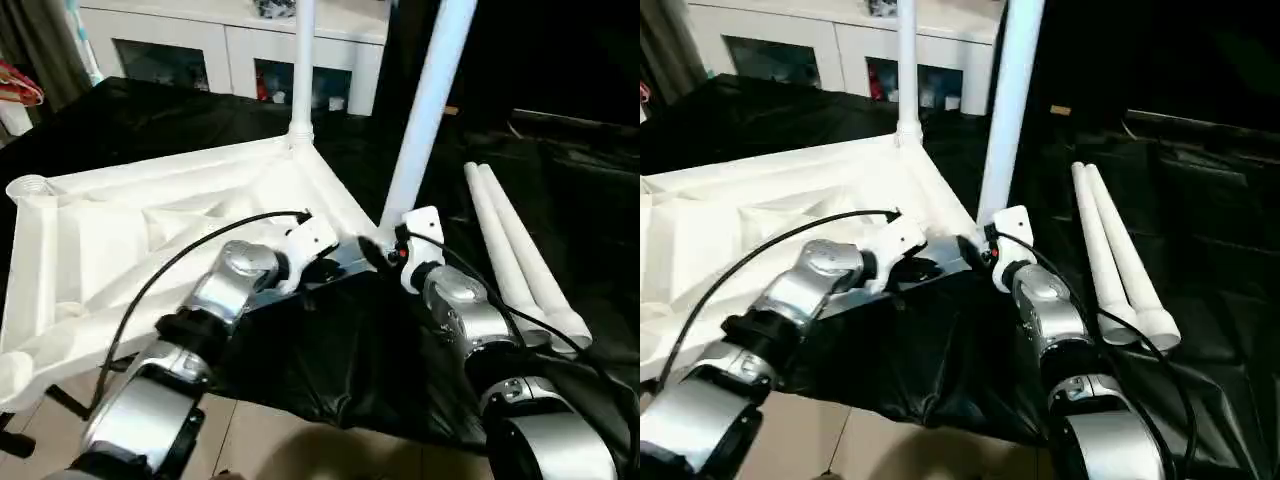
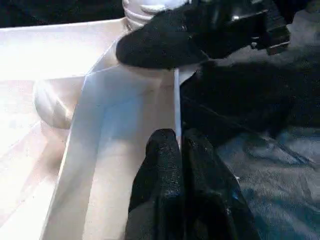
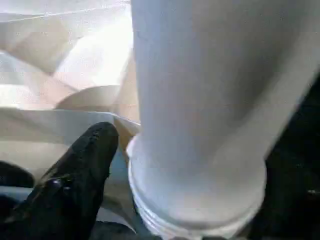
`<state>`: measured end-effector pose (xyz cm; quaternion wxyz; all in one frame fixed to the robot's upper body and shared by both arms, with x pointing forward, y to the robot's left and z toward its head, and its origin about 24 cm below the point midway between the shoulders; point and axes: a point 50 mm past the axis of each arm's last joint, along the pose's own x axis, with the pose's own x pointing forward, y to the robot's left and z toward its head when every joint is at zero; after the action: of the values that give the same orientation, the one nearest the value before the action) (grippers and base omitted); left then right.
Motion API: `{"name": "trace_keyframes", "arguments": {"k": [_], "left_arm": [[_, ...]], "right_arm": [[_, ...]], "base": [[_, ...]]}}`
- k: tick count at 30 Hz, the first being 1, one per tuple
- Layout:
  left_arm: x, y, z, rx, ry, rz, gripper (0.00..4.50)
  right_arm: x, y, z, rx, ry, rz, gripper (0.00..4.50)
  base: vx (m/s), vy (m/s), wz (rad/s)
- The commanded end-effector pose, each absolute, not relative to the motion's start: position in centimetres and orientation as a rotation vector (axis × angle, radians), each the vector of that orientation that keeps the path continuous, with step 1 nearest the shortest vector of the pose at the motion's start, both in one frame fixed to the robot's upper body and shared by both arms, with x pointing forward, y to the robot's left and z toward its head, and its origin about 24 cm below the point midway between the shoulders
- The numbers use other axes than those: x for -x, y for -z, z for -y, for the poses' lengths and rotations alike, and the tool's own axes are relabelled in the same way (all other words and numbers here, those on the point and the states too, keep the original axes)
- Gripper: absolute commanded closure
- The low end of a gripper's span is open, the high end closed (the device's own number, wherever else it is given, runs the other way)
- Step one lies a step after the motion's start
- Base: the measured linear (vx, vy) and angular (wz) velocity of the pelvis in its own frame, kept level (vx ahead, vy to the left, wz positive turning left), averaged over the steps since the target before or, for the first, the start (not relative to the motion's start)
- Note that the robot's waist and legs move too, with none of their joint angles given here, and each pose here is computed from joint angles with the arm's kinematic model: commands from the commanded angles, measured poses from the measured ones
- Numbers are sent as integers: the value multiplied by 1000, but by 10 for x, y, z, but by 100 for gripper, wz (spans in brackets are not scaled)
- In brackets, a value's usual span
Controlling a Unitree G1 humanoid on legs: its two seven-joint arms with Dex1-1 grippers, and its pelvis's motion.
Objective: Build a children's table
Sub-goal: Rotate leg to tighten
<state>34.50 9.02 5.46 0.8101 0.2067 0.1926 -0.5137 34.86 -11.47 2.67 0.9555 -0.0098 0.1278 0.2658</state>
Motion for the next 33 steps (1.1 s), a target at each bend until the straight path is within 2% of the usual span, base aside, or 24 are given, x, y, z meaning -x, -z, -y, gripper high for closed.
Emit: {"name": "trace_keyframes", "arguments": {"k": [1, 7, 9, 10, 11, 16, 18, 25, 31, 33], "left_arm": [[-334, -65, -72, -426, 1282, -312, 450], [-328, -64, -87, -432, 1360, -334, 450], [-326, -65, -93, -417, 1392, -338, 450], [-324, -67, -99, -402, 1422, -344, 450], [-324, -67, -99, -402, 1422, -344, 450], [-323, -70, -112, -404, 1452, -361, 450], [-323, -71, -117, -405, 1456, -367, 450], [-321, -71, -124, -407, 1485, -392, 450], [-320, -69, -123, -402, 1491, -400, 450], [-319, -68, -121, -399, 1491, -401, 450]], "right_arm": [[-335, -18, 94, 51, -784, -302, 60], [-326, -24, 106, 68, -999, -284, 60], [-318, -27, 111, 70, -1115, -283, 60], [-308, -29, 117, 74, -1226, -302, 60], [-308, -29, 117, 74, -1228, -302, 60], [-286, -29, 130, 130, -1431, -350, 60], [-280, -29, 133, 136, -1470, -370, 60], [-270, -30, 135, 118, -1536, -416, 116], [-272, -30, 132, 100, -1490, -397, 166], [-273, -29, 131, 91, -1467, -391, 167]], "base": [[0, 0, 0], [0, 0, 0], [0, 0, 0], [0, 0, 0], [0, 0, 0], [0, 0, 0], [0, 0, 0], [0, 0, 0], [0, 0, 0], [0, 0, 0]]}}
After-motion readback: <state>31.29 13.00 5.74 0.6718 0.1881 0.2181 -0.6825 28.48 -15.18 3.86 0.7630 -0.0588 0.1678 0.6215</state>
